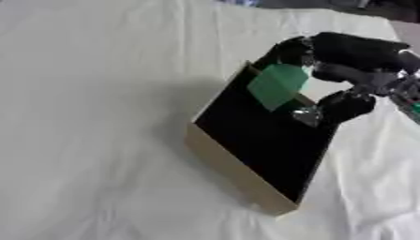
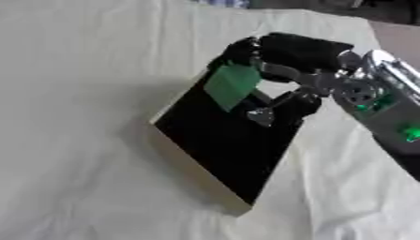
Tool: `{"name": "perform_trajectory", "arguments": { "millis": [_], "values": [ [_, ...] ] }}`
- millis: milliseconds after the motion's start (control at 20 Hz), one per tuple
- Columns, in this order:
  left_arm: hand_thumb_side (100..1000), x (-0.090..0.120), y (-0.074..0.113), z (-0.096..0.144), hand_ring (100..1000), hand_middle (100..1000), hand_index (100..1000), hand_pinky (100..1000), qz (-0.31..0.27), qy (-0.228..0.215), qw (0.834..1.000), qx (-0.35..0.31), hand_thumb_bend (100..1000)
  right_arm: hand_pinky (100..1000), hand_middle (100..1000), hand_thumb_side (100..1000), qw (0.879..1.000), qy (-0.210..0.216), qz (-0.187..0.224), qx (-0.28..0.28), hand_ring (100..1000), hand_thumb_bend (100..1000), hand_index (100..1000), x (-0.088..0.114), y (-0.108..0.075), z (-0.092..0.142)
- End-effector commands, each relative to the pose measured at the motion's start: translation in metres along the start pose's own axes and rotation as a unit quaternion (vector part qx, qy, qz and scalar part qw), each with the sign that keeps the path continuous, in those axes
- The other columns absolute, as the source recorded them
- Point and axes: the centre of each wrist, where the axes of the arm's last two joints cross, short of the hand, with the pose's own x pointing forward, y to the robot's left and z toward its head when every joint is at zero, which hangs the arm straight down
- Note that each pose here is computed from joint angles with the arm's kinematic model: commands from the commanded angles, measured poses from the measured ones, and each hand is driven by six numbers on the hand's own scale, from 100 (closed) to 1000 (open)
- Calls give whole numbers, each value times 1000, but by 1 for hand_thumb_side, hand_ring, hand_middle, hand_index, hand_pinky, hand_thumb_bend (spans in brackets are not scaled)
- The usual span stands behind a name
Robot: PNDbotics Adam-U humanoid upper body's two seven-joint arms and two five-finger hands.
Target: Pick up objects on the table and place them in the box.
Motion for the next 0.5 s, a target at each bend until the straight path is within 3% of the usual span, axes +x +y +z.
{"name": "perform_trajectory", "arguments": {
  "millis": [50, 500],
  "values": [
    [679, 6, 0, -4, 668, 646, 778, 552, 3, -13, 1000, -5, 100, 577, 551, 100, 1000, 7, -1, 2, 641, 100, 643, 8, 0, -2],
    [682, 5, -1, -3, 662, 643, 777, 549, 6, -9, 1000, -6, 100, 576, 552, 111, 999, 4, 2, 54, 651, 100, 645, 15, 18, -7]
  ]
}}
